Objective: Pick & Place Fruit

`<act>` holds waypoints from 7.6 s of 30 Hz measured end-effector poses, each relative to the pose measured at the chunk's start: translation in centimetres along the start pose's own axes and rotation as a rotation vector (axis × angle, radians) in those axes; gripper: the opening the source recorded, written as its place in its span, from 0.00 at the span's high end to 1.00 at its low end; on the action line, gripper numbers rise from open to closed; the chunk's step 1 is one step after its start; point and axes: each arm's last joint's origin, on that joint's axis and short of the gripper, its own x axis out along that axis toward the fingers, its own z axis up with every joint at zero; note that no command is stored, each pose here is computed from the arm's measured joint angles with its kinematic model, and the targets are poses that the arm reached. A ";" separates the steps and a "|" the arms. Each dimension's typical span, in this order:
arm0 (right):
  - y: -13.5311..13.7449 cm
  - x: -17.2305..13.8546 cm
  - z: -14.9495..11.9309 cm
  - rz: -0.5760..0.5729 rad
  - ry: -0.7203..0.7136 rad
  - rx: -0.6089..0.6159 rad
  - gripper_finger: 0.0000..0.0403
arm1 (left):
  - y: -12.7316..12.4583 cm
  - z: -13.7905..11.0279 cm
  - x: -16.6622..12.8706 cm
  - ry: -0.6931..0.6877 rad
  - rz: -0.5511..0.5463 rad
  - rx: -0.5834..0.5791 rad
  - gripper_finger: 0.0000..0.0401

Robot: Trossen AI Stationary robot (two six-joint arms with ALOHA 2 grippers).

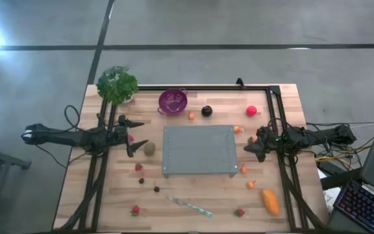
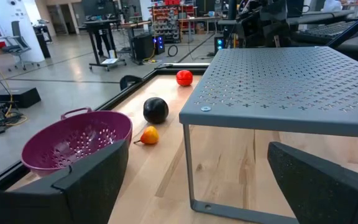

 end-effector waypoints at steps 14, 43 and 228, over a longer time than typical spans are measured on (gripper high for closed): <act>7.3 -3.3 -1.7 0.880 -0.013 -0.023 0.98 | 0.0 0.0 0.0 -0.001 0.000 0.000 0.03; 20.7 12.3 -6.3 -0.425 -0.140 -3.308 0.98 | 0.0 0.0 0.0 -0.001 0.000 0.000 0.03; 18.9 6.6 9.1 -1.282 -0.385 -1.545 0.98 | 1.6 8.5 -3.1 -0.749 0.046 -0.309 0.03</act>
